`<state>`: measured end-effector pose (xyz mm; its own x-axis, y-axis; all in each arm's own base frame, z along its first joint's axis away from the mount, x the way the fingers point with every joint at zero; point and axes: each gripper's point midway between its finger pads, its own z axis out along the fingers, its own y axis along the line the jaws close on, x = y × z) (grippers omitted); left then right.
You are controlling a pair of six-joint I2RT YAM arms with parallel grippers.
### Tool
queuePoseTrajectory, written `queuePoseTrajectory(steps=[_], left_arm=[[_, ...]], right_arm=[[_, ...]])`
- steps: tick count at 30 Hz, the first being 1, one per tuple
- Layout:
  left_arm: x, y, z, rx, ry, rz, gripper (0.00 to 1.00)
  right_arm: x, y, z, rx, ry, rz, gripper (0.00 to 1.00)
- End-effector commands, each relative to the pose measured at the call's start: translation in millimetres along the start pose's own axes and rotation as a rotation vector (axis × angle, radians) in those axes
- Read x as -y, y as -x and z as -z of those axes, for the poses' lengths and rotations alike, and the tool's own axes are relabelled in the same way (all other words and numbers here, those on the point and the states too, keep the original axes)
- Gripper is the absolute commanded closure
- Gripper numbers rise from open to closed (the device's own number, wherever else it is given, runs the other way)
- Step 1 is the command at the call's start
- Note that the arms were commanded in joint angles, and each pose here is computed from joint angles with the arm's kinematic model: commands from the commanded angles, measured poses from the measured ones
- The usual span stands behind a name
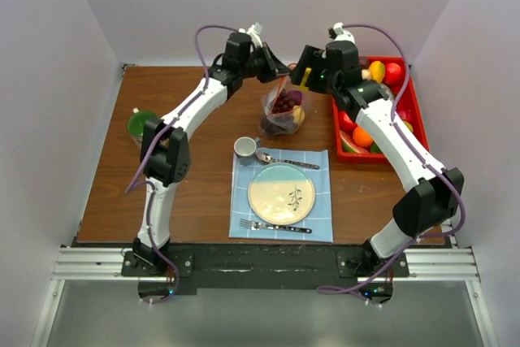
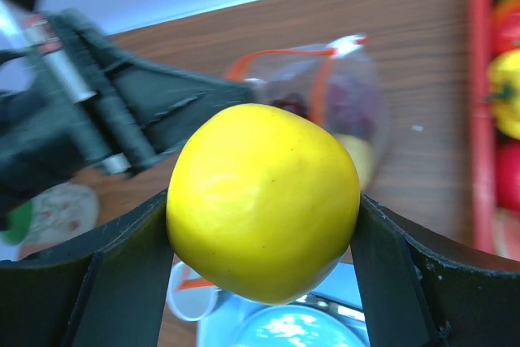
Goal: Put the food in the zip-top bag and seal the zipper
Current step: Pick up the fake fruit from the bin, then place the fake fruit in the zipper food storage bag.
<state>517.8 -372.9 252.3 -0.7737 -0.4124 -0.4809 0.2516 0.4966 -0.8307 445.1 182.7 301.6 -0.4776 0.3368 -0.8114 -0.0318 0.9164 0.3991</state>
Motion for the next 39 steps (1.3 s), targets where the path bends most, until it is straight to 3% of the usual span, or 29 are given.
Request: queuePoseTrajectory(steps=[1,4,8,13,19,22,26,34,39], left_arm=[[43,25,26,0.073,-0.046,-0.071,1.0],[45,25,27,0.074,-0.047,-0.075,1.0],[46,27,30,0.074,-0.045,-0.075,1.0],[47,26,29,0.07,-0.056,-0.067,1.0],[53,29,31,0.077,-0.072,-0.064,1.0],[52,29,30,0.074,-0.076,-0.06,1.0],[52,29,29,0.071,-0.086,-0.055,1.0],[53,33,28,0.076,-0.105,-0.047,1.0],[46,43,30,0.097,-0.096,-0.04,1.0]], right_arm=[[-45,8,-9,0.046,0.116,-0.037,0.78],[-44,-7,-20,0.015,0.092,-0.03,0.7],[-31,-20,-29,-0.004,0.043,-0.018,0.52],[-28,-30,-40,-0.031,0.026,-0.011,0.39],[-21,-33,-42,-0.056,-0.02,0.005,0.29],[-20,-32,-40,-0.062,-0.025,0.018,0.15],[-25,-26,-38,-0.062,-0.013,0.038,0.05],[-22,-11,-28,-0.052,-0.053,0.073,0.01],[5,8,-7,-0.006,-0.165,0.101,0.02]])
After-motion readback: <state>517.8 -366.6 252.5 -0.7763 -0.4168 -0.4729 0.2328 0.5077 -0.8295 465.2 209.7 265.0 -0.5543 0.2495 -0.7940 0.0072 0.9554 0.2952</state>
